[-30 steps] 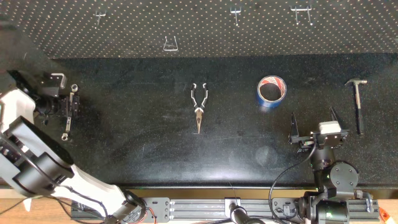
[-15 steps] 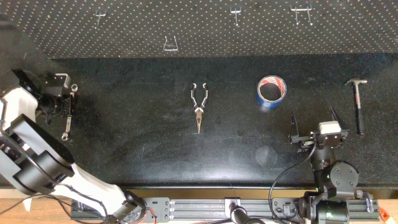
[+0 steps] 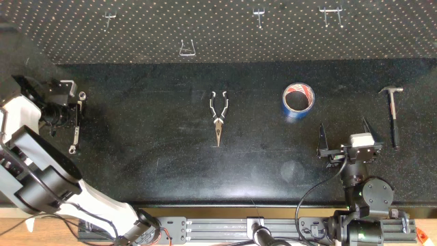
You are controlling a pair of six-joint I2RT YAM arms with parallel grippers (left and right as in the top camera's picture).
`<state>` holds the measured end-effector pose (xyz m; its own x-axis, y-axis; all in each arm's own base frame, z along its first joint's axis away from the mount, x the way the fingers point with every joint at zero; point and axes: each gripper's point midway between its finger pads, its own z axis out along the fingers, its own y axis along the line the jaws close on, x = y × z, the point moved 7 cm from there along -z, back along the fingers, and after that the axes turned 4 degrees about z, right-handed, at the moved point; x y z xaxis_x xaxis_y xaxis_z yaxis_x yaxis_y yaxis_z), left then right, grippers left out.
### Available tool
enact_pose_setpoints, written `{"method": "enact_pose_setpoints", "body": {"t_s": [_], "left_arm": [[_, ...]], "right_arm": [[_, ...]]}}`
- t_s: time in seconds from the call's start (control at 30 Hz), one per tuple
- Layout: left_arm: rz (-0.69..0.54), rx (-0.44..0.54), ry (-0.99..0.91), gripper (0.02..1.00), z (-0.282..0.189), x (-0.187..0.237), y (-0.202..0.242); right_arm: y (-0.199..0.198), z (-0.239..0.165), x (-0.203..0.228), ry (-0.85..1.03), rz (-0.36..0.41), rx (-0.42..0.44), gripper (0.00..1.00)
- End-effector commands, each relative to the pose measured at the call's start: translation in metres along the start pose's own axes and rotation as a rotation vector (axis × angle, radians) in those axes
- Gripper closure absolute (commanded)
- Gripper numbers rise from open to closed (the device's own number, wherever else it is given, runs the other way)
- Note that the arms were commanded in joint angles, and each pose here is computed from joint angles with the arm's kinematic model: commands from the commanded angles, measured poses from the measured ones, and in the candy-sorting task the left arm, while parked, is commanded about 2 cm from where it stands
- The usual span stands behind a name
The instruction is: Place Tools Onto Pegboard
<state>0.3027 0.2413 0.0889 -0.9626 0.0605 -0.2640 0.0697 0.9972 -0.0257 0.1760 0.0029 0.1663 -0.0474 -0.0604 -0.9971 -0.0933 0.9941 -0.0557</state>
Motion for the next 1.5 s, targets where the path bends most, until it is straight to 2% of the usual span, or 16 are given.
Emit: {"method": "enact_pose_setpoints", "body": {"t_s": [0.03,0.3,0.47,0.57,0.7,0.87,0.93,0.97,1.0,1.07,1.1,1.37,1.43,1.5], "left_arm": [[0.034,-0.078,-0.126,0.987,-0.054,-0.016,-0.005],[0.061,-0.16,-0.209,0.991,-0.094,0.006,-0.039],[0.093,-0.284,-0.313,0.989,-0.122,0.04,-0.078],[0.043,-0.332,-0.433,0.993,-0.143,0.045,-0.104],[0.068,-0.266,-0.534,0.991,-0.152,0.03,-0.124],[0.136,-0.274,-0.735,0.993,-0.18,0.023,-0.139],[0.151,-0.209,-0.766,0.991,-0.175,0.017,-0.157],[0.2,-0.189,-0.799,0.993,-0.168,0.011,-0.168],[0.22,-0.205,-0.838,0.991,-0.162,0.004,-0.176],[0.187,-0.26,-0.927,0.993,-0.157,-0.01,-0.184],[0.135,-0.218,-0.989,0.991,-0.158,-0.022,-0.188],[0.121,-0.215,-1.015,0.991,-0.143,-0.045,-0.178],[0.051,-0.189,-1.053,0.989,-0.142,-0.053,-0.174],[0.054,-0.195,-1.075,0.993,-0.141,-0.058,-0.172]], "right_arm": [[0.003,0.0,0.001,-0.002,-0.014,-0.021,0.027],[0.003,0.0,0.001,-0.002,-0.014,-0.021,0.027],[0.003,0.0,0.001,-0.002,-0.014,-0.021,0.027],[0.003,0.0,0.001,-0.002,-0.014,-0.021,0.027],[0.003,0.0,0.001,-0.002,-0.014,-0.021,0.027],[0.003,0.0,0.001,-0.002,-0.014,-0.021,0.025],[0.003,0.0,0.001,-0.002,-0.014,-0.021,0.027],[0.003,0.0,0.001,-0.002,-0.014,-0.021,0.025],[0.003,0.0,0.001,-0.002,-0.014,-0.021,0.025],[0.003,0.0,0.001,-0.002,-0.014,-0.021,0.027],[0.003,0.0,0.001,-0.002,-0.014,-0.021,0.027],[0.003,0.0,0.001,-0.002,-0.014,-0.021,0.027],[0.003,0.0,0.001,-0.002,-0.014,-0.021,0.025],[0.003,0.0,0.001,-0.002,-0.014,-0.021,0.025]]}}
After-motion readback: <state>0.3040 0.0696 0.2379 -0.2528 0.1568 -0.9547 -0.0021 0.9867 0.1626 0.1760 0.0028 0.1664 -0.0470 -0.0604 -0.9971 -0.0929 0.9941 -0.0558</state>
